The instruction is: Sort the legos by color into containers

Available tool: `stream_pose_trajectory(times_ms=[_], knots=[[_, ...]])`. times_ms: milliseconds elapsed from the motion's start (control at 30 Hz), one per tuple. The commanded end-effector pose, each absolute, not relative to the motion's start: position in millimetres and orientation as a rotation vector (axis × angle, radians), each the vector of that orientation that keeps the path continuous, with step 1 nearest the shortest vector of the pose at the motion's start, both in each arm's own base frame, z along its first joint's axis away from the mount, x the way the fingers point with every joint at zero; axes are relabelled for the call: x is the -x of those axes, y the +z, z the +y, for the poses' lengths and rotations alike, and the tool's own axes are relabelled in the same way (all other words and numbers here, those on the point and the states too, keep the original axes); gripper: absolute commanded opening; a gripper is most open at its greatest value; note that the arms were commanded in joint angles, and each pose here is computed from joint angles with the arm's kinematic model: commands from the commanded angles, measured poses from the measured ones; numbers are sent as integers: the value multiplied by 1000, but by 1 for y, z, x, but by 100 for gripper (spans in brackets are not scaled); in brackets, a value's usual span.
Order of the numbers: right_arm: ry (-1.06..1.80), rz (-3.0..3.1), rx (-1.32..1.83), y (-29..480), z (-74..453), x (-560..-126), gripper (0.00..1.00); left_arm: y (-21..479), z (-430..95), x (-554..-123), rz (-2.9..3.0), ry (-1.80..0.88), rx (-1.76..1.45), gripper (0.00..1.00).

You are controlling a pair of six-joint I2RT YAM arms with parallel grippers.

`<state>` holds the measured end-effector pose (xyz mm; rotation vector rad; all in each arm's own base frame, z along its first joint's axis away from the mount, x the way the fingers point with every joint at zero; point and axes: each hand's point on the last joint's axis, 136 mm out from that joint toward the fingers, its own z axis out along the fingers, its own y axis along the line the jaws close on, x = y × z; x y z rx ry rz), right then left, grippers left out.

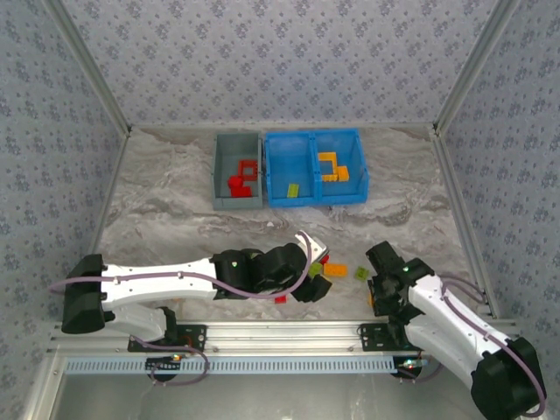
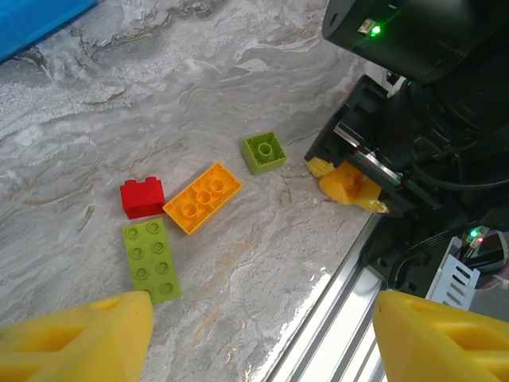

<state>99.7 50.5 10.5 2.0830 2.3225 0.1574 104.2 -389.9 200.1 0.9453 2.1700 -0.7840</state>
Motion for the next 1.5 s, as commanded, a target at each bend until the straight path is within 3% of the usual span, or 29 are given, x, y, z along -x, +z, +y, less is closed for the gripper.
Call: stream_pose_trajectory(times_ms=[0, 100, 167, 467, 600, 1000, 1467], knots=[[165, 2289, -2057, 6, 45, -109, 37, 235, -397, -99, 2074, -892, -932, 73], [181, 2277, -1932, 26, 38, -123, 22, 246, -397, -101, 2051, -914, -895, 73], [224, 2261, -1773, 52, 35, -145, 18, 256, -395, -107, 2033, -904, -857, 74], [346, 2379, -883, 170, 92, -280, 19, 301, -355, -182, 2069, -745, -516, 75], [193, 2443, -546, 199, 113, -351, 21, 307, -337, -213, 2099, -671, -387, 75], [-192, 2592, -294, 146, 101, -506, 20, 328, -357, -281, 1998, -828, -269, 77], [-259, 2593, -295, 100, 99, -564, 24, 330, -411, -316, 1960, -855, -365, 78]])
